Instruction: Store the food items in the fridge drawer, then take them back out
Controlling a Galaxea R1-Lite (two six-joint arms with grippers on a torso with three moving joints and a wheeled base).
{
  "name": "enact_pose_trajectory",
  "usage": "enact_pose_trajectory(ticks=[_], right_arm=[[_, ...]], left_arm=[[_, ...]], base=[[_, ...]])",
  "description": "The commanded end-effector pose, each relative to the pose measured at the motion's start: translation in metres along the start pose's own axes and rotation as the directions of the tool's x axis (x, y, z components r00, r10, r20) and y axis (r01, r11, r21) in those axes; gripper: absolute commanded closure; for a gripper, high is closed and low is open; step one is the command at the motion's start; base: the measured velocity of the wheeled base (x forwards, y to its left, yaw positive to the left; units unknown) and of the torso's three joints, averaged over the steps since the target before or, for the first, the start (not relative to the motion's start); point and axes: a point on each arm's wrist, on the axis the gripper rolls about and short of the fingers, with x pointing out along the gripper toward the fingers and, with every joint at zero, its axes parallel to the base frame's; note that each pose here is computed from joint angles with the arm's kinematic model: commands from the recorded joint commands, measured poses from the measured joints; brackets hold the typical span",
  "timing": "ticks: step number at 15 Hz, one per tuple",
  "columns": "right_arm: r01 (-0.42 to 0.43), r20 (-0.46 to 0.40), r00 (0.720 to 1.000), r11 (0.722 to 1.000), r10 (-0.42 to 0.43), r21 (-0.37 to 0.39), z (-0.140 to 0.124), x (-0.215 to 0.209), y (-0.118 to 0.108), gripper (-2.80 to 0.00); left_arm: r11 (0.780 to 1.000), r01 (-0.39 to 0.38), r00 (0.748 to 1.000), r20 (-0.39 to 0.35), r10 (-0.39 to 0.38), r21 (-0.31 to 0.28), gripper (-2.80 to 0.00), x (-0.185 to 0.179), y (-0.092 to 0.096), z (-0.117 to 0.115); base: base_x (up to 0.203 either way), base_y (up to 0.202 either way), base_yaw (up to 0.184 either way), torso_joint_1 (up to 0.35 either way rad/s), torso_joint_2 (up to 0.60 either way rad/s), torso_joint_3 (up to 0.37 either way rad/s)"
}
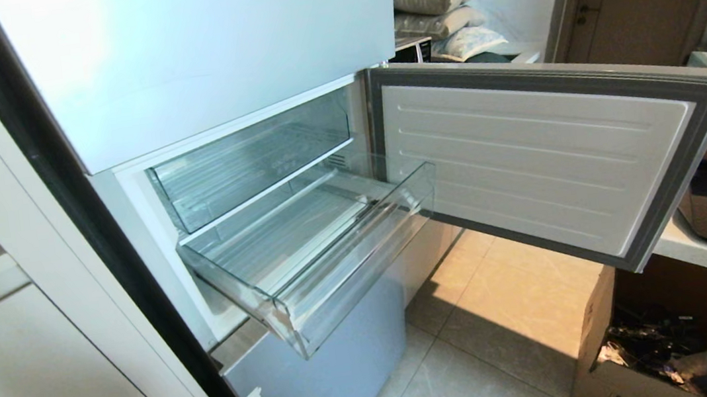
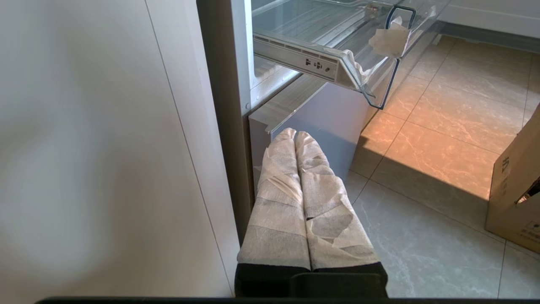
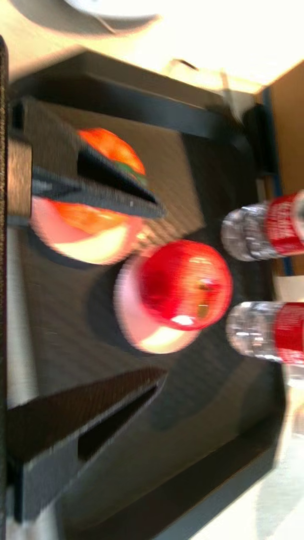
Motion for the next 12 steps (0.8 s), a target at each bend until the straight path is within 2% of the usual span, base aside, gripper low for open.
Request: enact_pose_trajectory(ticks=[1,4,8,12], right_arm=[[0.000,0.008,1.000,1.000,0.000,-0.002,-0.017,0.023,-0.003,-2.80],[-0.034,0.093,0.995,0.999,0.035,-0.011,-0.018,0.045,-0.002,-2.80],[-0.040,0.113,0.993,0.999,0.041,-0.013,-0.033,0.075,-0.004,-2.80],[-0.041,0.108,0.993,0.999,0.042,-0.012,-0.043,0.085,-0.005,-2.80]], left_arm=[[1.000,0.001,1.000,0.000,-0.001,0.000,0.00,0.000,0.000,0.000],[1.000,-0.001,1.000,0.000,0.001,0.000,0.00,0.000,0.000,0.000],[1.000,0.001,1.000,0.000,-0.001,0.000,0.00,0.000,0.000,0.000],[1.000,-0.001,1.000,-0.002,0.001,0.000,0.00,0.000,0.000,0.000]], base=[[0.000,0.000,0.000,0.000,0.00,0.000],[0.000,0.000,0.000,0.000,0.00,0.000],[0.000,0.000,0.000,0.000,0.00,0.000],[0.000,0.000,0.000,0.000,0.00,0.000]])
